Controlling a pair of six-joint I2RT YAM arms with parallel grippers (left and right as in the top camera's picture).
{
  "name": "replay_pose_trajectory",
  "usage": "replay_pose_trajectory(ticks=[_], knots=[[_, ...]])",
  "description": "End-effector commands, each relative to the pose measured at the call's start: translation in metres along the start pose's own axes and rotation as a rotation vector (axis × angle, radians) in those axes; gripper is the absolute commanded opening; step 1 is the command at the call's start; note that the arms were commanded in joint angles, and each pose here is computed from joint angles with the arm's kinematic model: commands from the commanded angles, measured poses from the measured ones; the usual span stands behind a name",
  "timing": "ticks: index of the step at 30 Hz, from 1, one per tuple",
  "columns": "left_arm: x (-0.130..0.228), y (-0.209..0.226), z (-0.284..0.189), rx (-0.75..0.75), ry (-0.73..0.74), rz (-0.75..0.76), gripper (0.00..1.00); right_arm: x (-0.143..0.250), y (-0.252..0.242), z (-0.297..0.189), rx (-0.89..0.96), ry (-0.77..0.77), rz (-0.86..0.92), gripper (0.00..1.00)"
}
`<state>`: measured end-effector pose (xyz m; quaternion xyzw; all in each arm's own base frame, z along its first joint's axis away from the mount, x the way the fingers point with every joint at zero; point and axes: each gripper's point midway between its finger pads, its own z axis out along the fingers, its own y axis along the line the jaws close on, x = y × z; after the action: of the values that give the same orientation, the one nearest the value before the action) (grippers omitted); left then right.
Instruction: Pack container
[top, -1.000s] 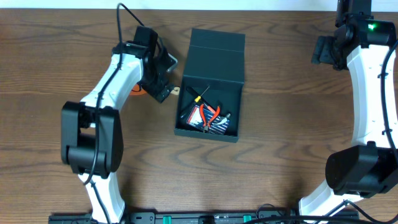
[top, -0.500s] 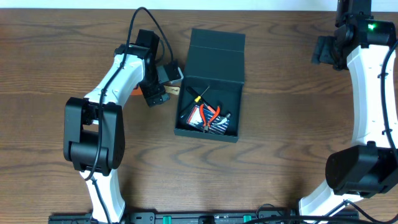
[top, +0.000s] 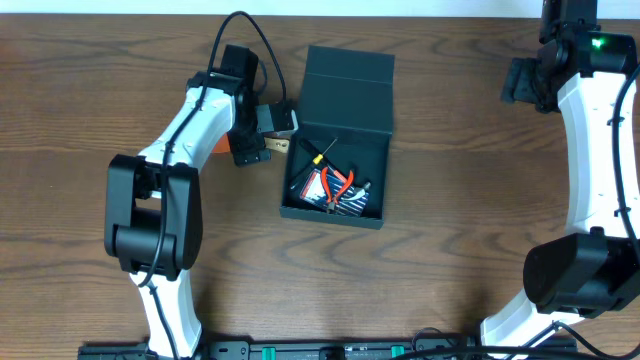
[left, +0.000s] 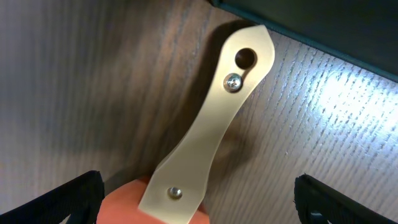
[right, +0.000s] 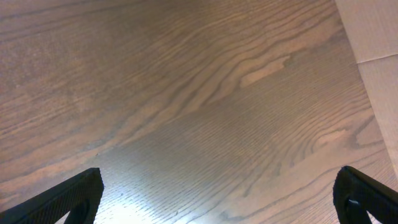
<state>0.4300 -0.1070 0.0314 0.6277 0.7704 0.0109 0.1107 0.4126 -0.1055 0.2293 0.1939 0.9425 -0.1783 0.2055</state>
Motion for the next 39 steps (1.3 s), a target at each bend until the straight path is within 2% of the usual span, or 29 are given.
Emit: replay_pose_trajectory(ticks=[1,8,14,23,33,39], knots=[[0.003,-0.011,0.022,0.059,0.009,0.025,0.97,-0.005,-0.004,-0.005,0.009,-0.018,0.017,0.99],[0.007,-0.018,0.039,0.096,0.026,0.019,1.0,-0.005,-0.004,-0.005,0.01,-0.018,0.017,0.99],[0.001,-0.006,0.04,0.046,0.004,-0.101,0.99,-0.005,-0.004,-0.005,0.01,-0.019,0.016,0.99],[-0.004,-0.01,0.039,0.072,-0.037,-0.007,0.98,-0.005,-0.004,-0.005,0.01,-0.019,0.016,0.99],[-0.002,-0.011,0.043,0.08,-0.038,0.032,0.98,-0.005,-0.004,-0.005,0.01,-0.019,0.016,0.99],[0.011,-0.021,0.057,0.136,-0.012,0.016,0.99,-0.005,-0.004,-0.005,0.009,-0.018,0.016,0.99]])
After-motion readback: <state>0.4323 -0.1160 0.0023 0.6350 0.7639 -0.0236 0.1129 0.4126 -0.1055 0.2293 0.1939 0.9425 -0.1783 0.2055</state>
